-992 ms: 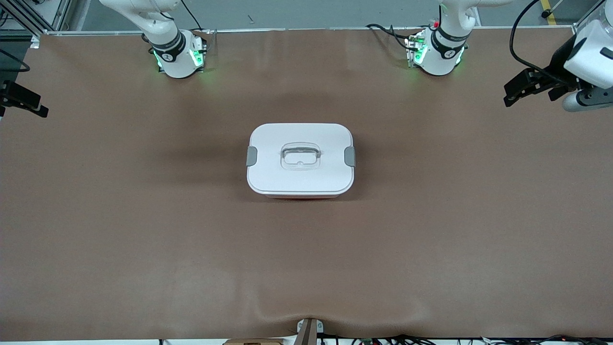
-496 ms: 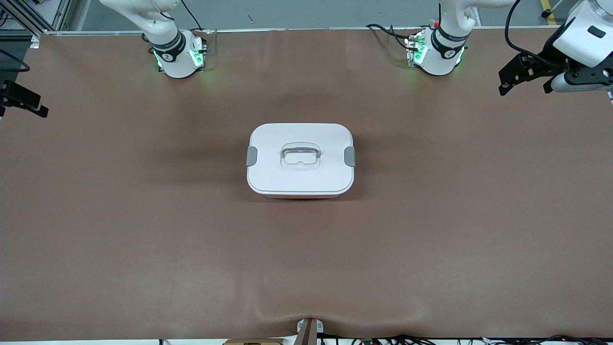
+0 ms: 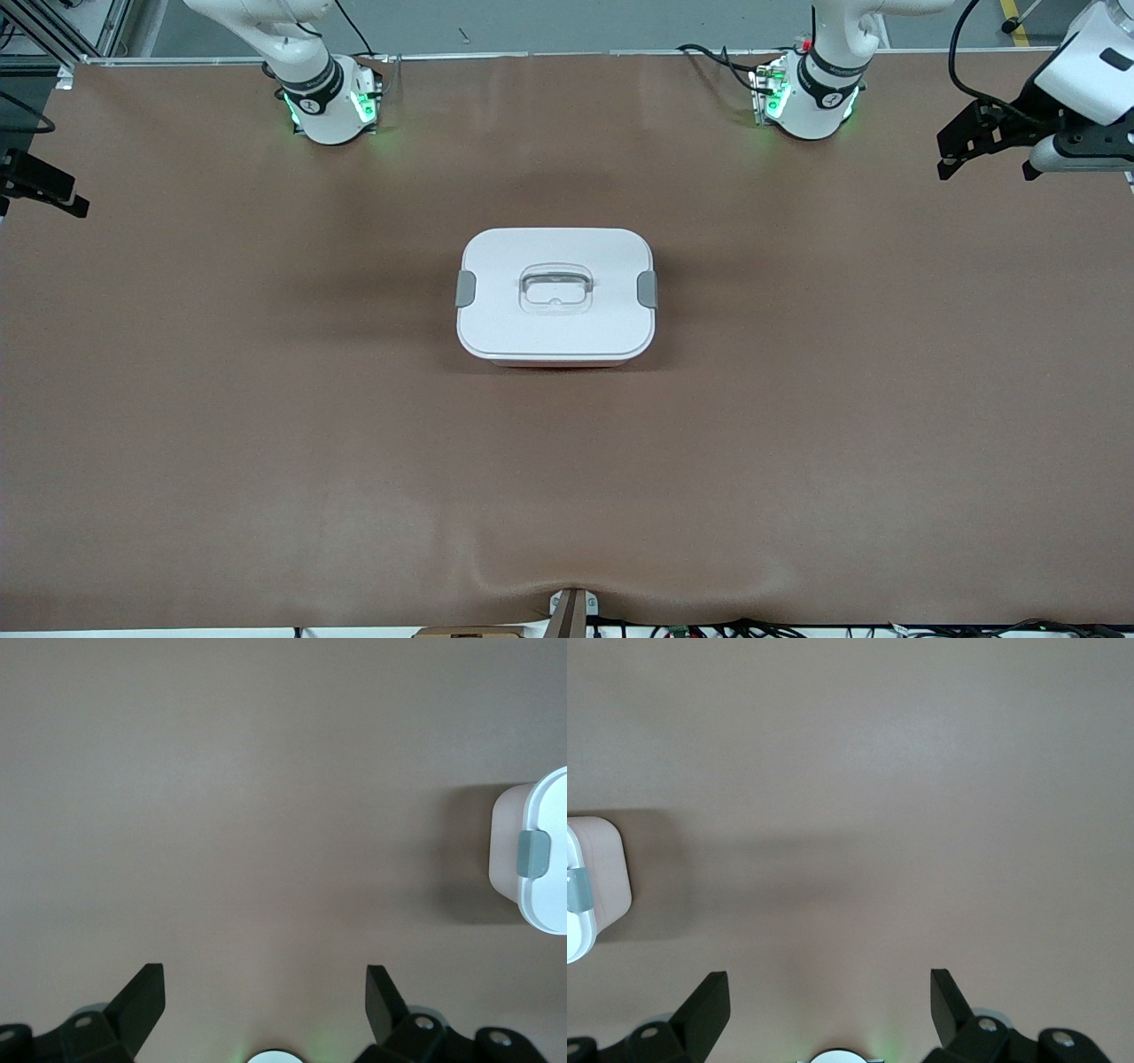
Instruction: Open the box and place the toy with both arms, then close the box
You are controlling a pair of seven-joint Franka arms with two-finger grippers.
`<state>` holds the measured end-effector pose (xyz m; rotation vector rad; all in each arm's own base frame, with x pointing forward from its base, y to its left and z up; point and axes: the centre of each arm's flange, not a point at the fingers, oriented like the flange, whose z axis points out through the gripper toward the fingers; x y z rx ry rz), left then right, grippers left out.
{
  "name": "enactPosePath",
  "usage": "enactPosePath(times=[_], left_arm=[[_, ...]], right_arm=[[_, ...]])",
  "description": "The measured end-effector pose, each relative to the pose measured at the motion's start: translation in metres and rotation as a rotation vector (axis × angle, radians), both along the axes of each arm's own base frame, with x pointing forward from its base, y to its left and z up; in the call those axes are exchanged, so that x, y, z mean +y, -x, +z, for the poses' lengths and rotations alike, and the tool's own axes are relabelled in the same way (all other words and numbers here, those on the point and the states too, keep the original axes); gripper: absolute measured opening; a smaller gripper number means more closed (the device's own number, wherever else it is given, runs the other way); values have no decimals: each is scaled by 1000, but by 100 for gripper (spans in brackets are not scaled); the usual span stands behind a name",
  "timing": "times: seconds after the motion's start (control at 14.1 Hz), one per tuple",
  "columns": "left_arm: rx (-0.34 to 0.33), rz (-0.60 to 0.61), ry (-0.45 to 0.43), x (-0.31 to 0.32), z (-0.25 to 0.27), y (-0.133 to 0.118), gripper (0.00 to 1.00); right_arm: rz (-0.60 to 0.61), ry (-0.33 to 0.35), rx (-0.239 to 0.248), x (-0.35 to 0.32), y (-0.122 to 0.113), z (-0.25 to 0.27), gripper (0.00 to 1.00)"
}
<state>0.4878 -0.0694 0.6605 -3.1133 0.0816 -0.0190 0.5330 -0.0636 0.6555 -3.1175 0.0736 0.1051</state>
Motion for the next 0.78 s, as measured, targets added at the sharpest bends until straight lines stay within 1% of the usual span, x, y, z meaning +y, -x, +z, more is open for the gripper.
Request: enactPosePath(times=[0.35,0.57,0.78], left_arm=[[-15,3,2,1,3,-4,100],[-17,5,2,2,3,-11,100],[-14,5,2,1,1,-13,100]], right_arm=[[-5,-5,3,-2,-1,-2,100],[-18,-50,9,-6,-4,-8,100],[-11,-53,10,-8,-5,-9,100]])
